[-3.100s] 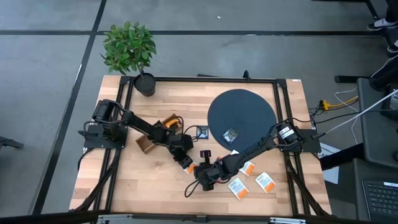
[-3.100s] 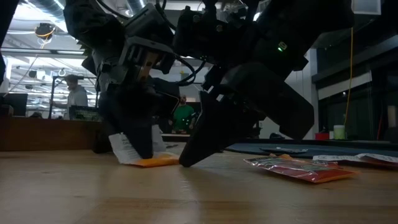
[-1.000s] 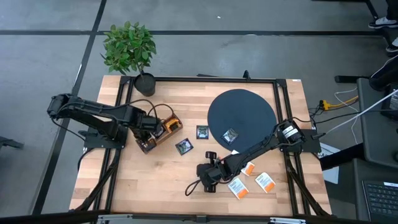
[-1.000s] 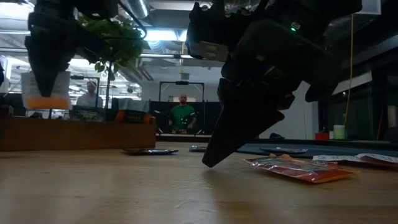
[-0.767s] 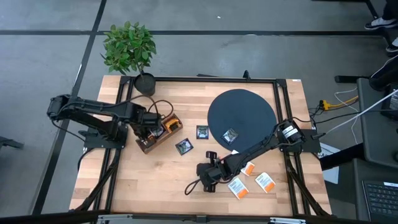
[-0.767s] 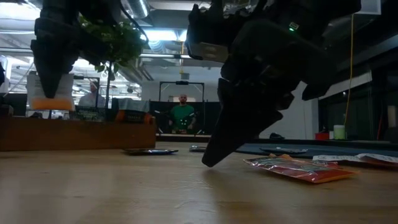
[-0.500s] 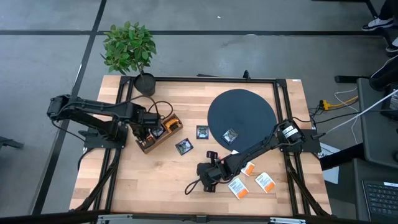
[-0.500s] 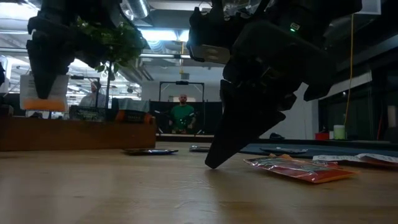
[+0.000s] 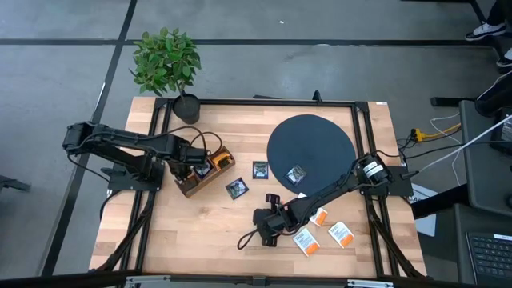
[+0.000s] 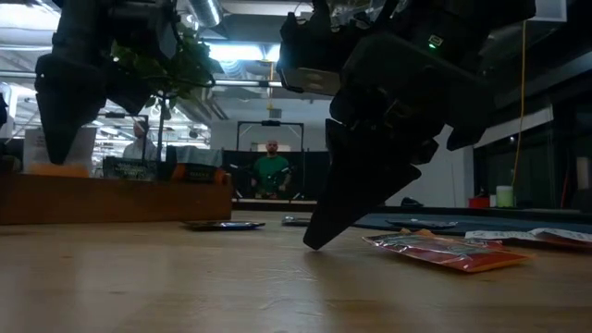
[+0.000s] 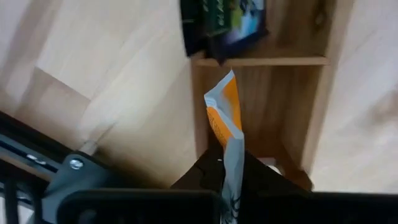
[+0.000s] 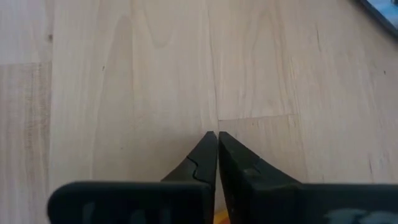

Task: Pick & Place Tea
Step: Put the white tea bag into the left section of the wooden organizer

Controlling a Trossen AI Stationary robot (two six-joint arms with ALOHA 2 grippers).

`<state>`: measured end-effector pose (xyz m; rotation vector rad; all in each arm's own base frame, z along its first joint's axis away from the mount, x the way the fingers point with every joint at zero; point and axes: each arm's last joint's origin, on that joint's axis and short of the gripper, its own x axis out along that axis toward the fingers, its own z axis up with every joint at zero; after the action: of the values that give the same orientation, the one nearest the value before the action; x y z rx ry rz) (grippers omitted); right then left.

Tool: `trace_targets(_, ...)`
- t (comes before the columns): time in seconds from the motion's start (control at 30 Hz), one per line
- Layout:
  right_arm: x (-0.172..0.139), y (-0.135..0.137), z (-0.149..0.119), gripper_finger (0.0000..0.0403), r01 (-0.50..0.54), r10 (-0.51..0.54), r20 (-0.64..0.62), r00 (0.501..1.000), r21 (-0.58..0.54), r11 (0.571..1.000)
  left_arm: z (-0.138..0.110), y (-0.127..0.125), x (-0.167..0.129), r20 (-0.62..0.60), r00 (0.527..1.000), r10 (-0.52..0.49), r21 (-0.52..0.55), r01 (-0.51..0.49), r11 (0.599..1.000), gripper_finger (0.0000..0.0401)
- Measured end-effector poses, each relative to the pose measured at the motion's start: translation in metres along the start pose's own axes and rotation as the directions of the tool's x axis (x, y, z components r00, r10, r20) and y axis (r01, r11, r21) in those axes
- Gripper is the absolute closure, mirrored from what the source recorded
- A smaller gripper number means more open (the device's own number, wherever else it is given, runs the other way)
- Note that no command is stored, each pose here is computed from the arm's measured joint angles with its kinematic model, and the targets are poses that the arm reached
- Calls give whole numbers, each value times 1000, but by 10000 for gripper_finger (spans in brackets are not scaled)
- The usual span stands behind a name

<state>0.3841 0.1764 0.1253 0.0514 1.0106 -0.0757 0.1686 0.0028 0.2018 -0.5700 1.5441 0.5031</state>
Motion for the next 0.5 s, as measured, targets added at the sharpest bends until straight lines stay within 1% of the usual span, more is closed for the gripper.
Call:
trace_targets(0.23, 0, -1, 0, 386, 1, -1, 0, 1000, 1, 1000, 3, -1, 1, 20, 1000, 2, -1, -2, 1000, 398)
trace_targets(0.37, 0, -1, 1, 396, 1, -1, 1, 1000, 4, 1000, 5, -3, 6, -2, 1000, 21, 5, -20, 1000, 398)
trace_targets(0.5, 1, -2, 1, 396, 2, -2, 2, 1000, 5, 1000, 8, -5, 10, -25, 999, 39, 27, -38, 999, 398)
